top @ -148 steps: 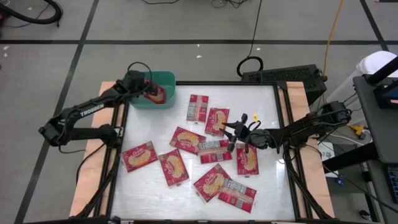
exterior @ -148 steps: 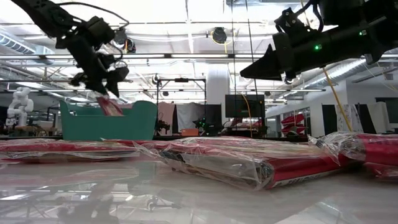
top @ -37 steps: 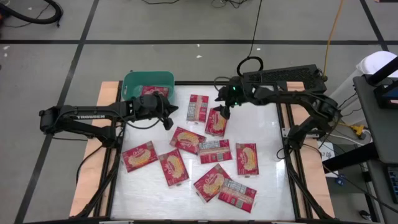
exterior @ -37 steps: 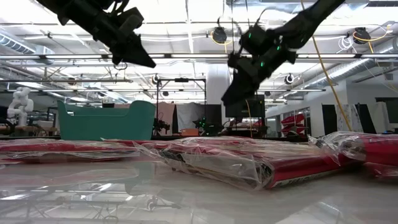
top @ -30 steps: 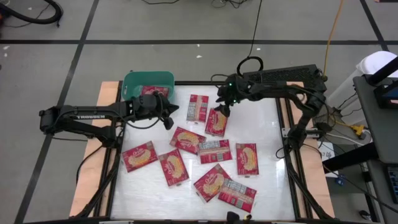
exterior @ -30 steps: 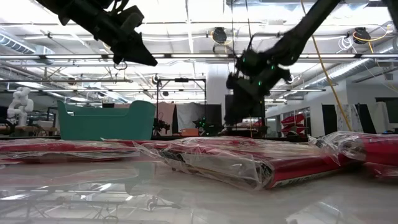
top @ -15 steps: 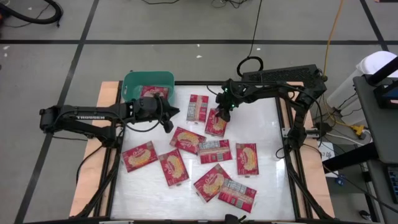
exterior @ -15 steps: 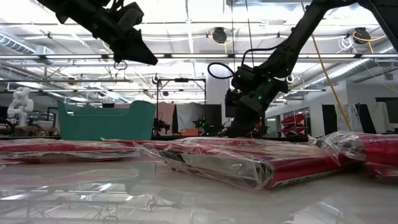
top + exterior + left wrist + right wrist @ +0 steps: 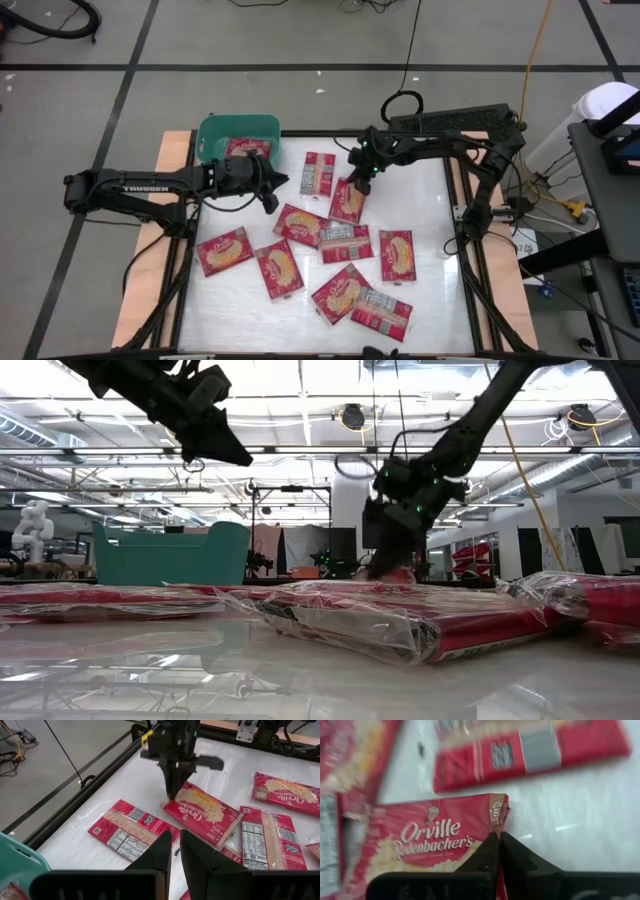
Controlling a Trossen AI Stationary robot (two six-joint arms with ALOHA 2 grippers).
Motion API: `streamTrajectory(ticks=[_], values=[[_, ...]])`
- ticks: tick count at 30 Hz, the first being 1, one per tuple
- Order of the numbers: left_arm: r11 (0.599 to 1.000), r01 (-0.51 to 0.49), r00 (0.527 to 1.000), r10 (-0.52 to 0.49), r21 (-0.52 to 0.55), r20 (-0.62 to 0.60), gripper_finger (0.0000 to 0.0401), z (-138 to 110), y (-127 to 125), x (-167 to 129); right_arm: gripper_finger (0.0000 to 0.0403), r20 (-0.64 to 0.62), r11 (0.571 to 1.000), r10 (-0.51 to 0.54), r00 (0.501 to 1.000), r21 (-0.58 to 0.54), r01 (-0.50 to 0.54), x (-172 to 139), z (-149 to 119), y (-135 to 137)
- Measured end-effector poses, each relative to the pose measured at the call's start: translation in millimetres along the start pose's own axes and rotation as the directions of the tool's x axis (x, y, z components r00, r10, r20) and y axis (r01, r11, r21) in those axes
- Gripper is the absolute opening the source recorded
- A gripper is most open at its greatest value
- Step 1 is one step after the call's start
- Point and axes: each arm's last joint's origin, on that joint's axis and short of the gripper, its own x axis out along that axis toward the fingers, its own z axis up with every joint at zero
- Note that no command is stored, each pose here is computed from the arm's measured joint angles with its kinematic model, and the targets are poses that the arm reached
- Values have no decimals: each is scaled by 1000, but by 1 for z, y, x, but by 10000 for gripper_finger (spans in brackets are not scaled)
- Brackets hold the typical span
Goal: Sort popcorn bags into baskets
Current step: Stack the red popcorn bag on the red popcorn bags in the green bin
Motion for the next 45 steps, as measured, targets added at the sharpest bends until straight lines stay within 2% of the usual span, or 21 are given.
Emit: streamTrajectory(ticks=[6,12,15,20,25,28,31,35,37,44,45], values=[[1000,1,1000,-2,-7,-14,44,-2,-2,7,1,54,984,-159,986,-77,163,-23,18,26],[999,23,999,-22,33,-43,61,-11,-12,33,0,157,956,-239,958,-133,260,-50,34,54],[999,24,999,-23,28,-23,93,-14,-15,51,0,200,946,-250,948,-156,282,-61,38,68],[999,27,999,-28,47,24,169,-19,-19,76,0,243,940,-240,940,-184,287,-72,42,88],[993,95,993,-99,64,68,236,-31,-26,105,0,274,937,-213,938,-215,276,-77,44,106],[994,95,993,-99,62,70,261,-42,-26,122,0,279,932,-217,936,-226,283,-77,44,112],[991,122,991,-125,57,56,269,-54,-23,137,0,277,933,-206,938,-233,274,-75,44,117],[968,246,968,-248,52,34,242,-65,-19,149,0,278,935,-195,941,-238,264,-74,43,121],[970,237,971,-238,42,19,209,-70,-15,153,0,285,934,-188,940,-244,260,-74,44,123],[973,223,975,-223,54,-8,40,-74,-9,156,0,290,936,-176,941,-246,251,-73,44,127],[974,221,975,-220,56,-17,25,-73,-8,154,0,281,937,-176,943,-245,248,-72,43,127]])
